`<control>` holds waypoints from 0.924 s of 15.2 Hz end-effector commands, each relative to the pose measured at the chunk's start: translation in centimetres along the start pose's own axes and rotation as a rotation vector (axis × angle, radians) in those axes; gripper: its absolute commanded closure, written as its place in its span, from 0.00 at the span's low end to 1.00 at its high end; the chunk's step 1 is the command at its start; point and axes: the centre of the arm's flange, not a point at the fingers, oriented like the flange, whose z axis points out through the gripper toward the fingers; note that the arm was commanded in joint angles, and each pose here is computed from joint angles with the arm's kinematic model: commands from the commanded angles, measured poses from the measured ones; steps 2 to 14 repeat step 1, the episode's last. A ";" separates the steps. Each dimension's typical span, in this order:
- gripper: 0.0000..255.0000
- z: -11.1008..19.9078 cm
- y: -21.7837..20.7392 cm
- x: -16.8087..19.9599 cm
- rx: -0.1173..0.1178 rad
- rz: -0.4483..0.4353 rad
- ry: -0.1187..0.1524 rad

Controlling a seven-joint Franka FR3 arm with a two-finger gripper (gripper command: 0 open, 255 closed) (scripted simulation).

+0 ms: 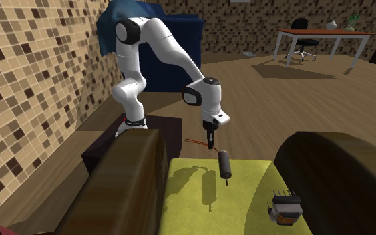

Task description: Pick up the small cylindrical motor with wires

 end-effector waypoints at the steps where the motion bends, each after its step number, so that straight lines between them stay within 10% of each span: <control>1: 1.00 -0.4 0.0 0.0 0.000 0.000 0.000; 14: 1.00 -0.4 0.0 0.0 0.000 0.000 0.000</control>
